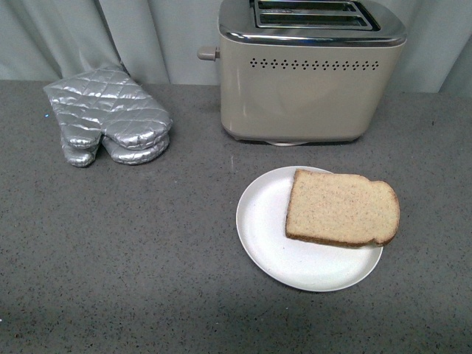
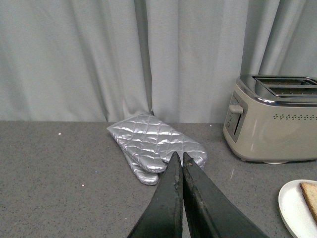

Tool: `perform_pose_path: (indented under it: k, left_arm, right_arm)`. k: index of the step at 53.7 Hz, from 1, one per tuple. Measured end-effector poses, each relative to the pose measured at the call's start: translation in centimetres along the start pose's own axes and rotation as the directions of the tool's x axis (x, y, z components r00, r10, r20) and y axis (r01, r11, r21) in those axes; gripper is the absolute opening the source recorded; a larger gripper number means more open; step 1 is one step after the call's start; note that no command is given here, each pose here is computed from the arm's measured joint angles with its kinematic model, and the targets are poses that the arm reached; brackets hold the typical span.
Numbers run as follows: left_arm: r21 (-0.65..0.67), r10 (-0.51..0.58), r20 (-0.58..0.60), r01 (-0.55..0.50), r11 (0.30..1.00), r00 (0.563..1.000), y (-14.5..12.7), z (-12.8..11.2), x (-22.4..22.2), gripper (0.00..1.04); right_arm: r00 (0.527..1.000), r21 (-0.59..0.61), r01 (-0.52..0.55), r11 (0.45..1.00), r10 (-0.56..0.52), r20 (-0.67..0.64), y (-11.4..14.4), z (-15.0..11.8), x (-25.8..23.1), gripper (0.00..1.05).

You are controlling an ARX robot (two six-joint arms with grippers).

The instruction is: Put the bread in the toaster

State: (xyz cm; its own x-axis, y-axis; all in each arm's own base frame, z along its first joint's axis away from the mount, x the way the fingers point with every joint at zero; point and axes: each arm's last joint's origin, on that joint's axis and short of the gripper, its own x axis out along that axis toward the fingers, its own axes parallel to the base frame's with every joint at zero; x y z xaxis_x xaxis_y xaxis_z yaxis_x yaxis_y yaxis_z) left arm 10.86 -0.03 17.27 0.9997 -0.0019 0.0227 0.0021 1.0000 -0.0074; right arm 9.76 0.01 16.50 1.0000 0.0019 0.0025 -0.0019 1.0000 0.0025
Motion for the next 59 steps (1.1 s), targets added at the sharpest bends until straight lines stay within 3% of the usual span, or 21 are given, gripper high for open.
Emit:
perform_pose_path:
  k: [6, 10, 21, 25, 30, 39, 59]
  left_arm:
    - [0.0, 0.0, -0.024, 0.0, 1.0, 1.0, 0.0, -0.3, -0.5, 0.04]
    - [0.0, -0.001, -0.023, 0.001, 1.0, 1.0, 0.0, -0.4, -1.0, 0.16]
    - [0.0, -0.001, -0.008, 0.001, 1.0, 1.0, 0.0, -0.3, -1.2, 0.64]
    - [0.0, -0.001, -0.007, 0.001, 1.0, 1.0, 0.0, -0.3, -1.2, 0.81]
    - [0.0, -0.001, -0.007, 0.001, 1.0, 1.0, 0.0, -0.3, -1.2, 0.99]
    - [0.002, 0.0, -0.006, 0.0, 1.0, 1.0, 0.0, -0.3, -1.2, 0.98]
    - [0.002, 0.0, -0.006, 0.0, 1.0, 1.0, 0.0, -0.3, -1.2, 0.98]
  right_arm:
    - [1.0, 0.0, 0.0, 1.0, 0.0, 0.0, 0.0, 0.0, 0.0, 0.95]
    - [1.0, 0.0, 0.0, 1.0, 0.0, 0.0, 0.0, 0.0, 0.0, 0.95]
    - [1.0, 0.0, 0.0, 1.0, 0.0, 0.0, 0.0, 0.0, 0.0, 0.95]
    - [0.992, -0.087, 0.062, 0.994, -0.071, -0.103, 0.1, -0.2, 0.3, 0.95]
    - [0.974, -0.113, 0.009, 0.994, -0.034, -0.223, 0.3, -0.4, 2.3, 0.95]
    - [0.907, 0.006, -0.091, 0.996, 0.085, -0.412, 0.4, -0.9, 7.5, 0.95]
    - [0.657, 0.256, -0.143, 0.956, 0.285, -0.698, 0.2, -6.6, 16.7, 0.95]
